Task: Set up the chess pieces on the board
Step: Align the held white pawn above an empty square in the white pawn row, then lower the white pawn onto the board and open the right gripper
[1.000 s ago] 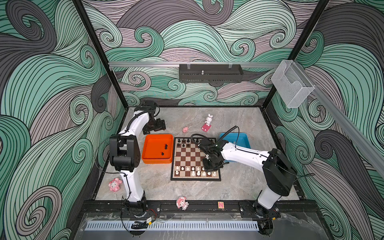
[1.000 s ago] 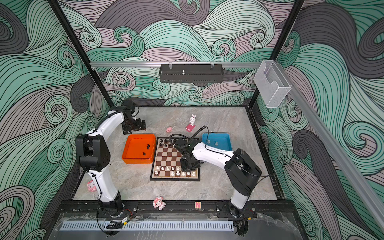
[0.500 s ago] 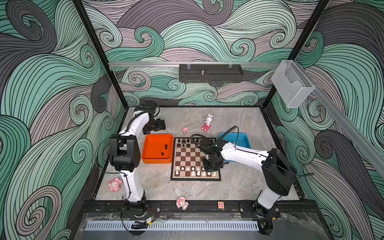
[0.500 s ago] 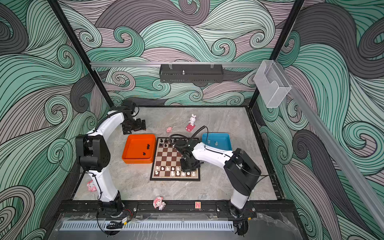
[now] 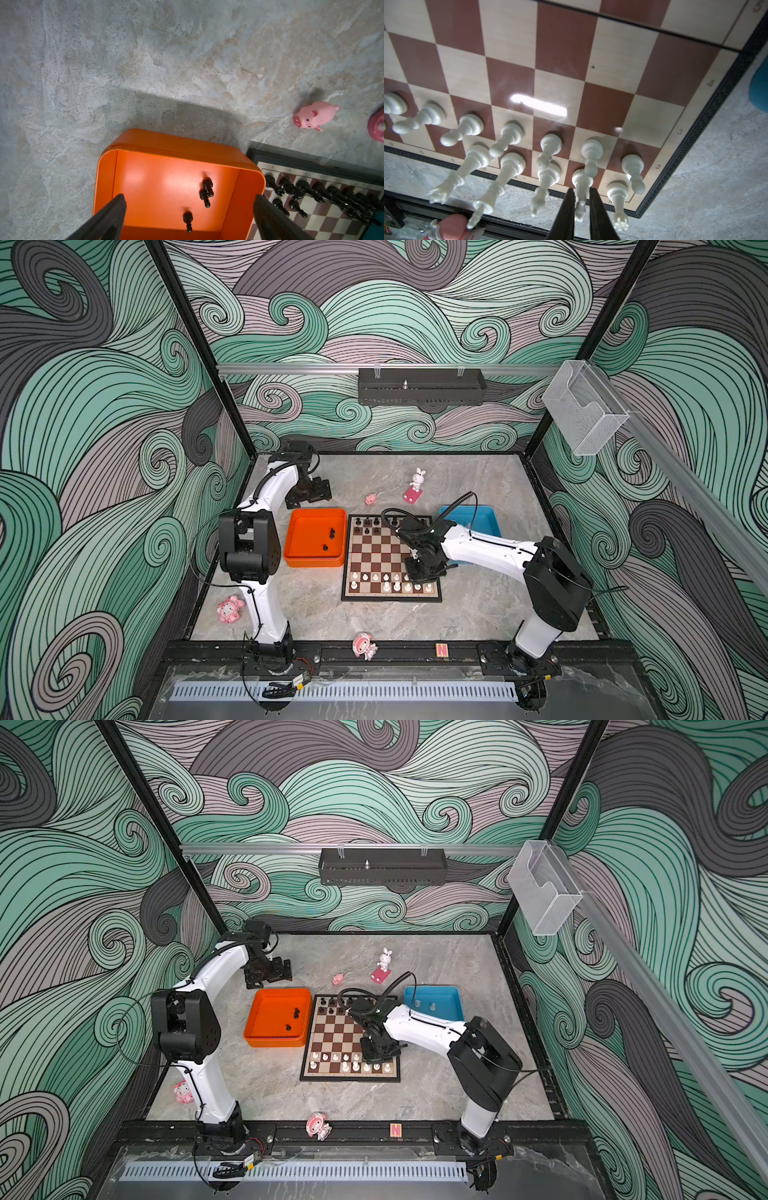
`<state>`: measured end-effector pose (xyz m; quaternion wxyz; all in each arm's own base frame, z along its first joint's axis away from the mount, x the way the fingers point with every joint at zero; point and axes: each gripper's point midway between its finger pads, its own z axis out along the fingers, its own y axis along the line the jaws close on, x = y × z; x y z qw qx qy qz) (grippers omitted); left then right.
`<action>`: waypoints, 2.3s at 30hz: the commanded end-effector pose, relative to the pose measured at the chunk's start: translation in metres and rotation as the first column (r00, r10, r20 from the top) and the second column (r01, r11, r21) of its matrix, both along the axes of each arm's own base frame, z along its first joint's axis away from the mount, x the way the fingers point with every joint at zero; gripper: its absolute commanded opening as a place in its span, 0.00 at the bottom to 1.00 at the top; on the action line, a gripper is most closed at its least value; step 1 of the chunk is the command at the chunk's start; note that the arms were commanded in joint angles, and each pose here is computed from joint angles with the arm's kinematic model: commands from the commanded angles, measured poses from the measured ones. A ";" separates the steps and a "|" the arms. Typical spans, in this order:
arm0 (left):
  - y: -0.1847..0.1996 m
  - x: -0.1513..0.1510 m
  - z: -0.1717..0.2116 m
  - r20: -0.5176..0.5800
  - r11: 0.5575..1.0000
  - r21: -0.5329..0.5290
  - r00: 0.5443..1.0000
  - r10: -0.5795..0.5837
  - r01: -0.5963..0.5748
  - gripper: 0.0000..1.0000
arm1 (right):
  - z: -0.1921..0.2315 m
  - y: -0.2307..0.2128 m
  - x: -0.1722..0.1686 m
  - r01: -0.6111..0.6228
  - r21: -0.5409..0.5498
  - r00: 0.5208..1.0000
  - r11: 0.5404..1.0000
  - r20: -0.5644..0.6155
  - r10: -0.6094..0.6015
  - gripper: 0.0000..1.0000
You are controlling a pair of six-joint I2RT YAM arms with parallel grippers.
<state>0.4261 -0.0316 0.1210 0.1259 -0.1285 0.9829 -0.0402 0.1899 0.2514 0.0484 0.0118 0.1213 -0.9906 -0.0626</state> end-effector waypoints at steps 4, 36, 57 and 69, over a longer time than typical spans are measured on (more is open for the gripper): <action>-0.002 -0.001 -0.005 -0.016 1.000 -0.003 1.000 0.001 -0.001 0.98 | -0.001 -0.005 -0.002 -0.009 -0.030 1.000 0.999 -0.001 0.009 0.18; -0.003 -0.001 -0.006 -0.021 1.000 -0.004 1.000 -0.003 0.003 0.98 | -0.003 -0.004 -0.008 -0.051 -0.059 0.999 0.997 -0.010 0.050 0.13; -0.004 -0.001 -0.006 -0.019 1.000 -0.007 1.000 -0.004 0.004 0.98 | -0.002 -0.003 -0.005 -0.072 -0.094 0.997 0.993 -0.017 0.071 0.11; -0.003 -0.001 -0.006 -0.019 1.000 -0.004 1.000 -0.004 0.004 0.98 | -0.003 -0.006 -0.004 -0.072 -0.112 0.997 0.991 -0.018 0.071 0.15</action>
